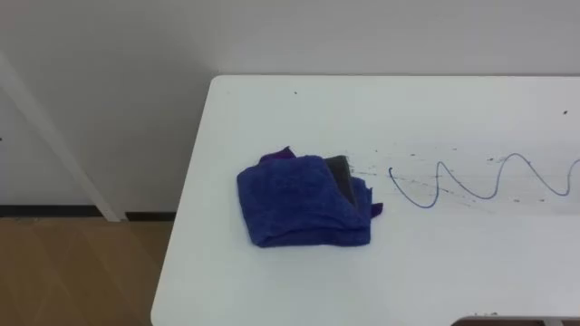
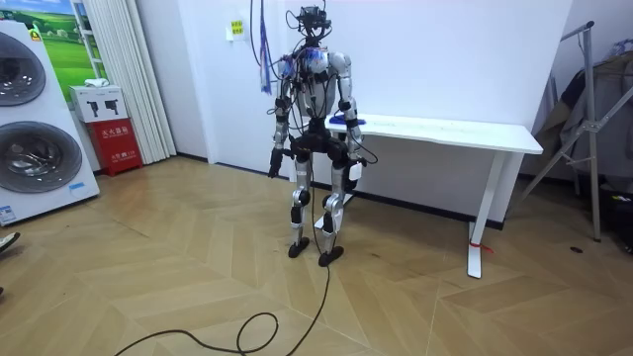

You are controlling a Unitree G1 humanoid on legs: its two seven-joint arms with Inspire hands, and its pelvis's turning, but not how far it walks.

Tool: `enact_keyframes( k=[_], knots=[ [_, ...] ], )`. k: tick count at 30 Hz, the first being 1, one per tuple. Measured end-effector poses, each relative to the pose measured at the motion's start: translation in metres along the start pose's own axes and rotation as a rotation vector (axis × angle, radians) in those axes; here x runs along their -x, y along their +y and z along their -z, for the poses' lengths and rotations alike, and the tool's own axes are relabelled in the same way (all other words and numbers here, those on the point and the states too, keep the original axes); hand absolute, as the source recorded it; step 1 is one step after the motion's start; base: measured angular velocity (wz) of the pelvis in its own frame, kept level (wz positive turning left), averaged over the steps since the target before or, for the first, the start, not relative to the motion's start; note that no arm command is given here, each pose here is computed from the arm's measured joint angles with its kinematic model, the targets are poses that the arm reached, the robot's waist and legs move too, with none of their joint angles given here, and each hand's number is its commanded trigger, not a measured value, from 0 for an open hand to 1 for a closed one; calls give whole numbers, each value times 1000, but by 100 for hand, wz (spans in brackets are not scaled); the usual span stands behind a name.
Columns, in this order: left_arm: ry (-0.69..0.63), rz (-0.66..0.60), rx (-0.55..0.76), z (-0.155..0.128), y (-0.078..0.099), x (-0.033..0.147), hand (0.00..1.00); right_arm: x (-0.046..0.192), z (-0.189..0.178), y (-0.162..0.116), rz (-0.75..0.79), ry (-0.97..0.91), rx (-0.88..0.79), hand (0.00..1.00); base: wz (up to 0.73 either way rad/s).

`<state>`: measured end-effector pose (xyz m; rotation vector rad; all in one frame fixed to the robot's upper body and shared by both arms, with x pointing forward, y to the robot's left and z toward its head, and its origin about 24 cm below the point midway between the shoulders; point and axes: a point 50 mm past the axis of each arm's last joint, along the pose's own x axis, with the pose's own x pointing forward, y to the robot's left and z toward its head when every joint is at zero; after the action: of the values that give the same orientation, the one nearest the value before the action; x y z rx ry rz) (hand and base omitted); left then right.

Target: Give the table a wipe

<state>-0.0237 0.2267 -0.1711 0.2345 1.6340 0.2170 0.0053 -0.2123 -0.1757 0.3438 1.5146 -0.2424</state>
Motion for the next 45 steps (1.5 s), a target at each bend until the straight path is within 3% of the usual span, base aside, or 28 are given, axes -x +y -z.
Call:
enact_keyframes(
  k=[11,19,25,28,32,37,41,45],
  knots=[
    [-10,-2,2,-2,0,0,0,0,0,0,8,-4,-20,0,0],
    [-25,-5,13,-4,1,0,0,1,10,-6,20,-6,-147,0,0],
    [-14,-49,138,1,15,0,0,7,23,-32,134,-30,-473,0,0],
    [-25,-106,232,4,37,0,0,15,34,-54,236,-44,-761,0,-2],
    [-37,-150,310,5,49,0,0,29,27,-86,379,-90,-952,0,-13],
    [-68,-177,353,5,59,2,0,48,-30,-113,499,-278,-996,0,-11],
    [-85,-178,333,2,59,2,0,92,-119,-121,596,-609,-831,0,-18],
    [-136,-178,254,-9,55,3,0,148,-186,-95,725,-961,-522,0,-1]
  ],
)
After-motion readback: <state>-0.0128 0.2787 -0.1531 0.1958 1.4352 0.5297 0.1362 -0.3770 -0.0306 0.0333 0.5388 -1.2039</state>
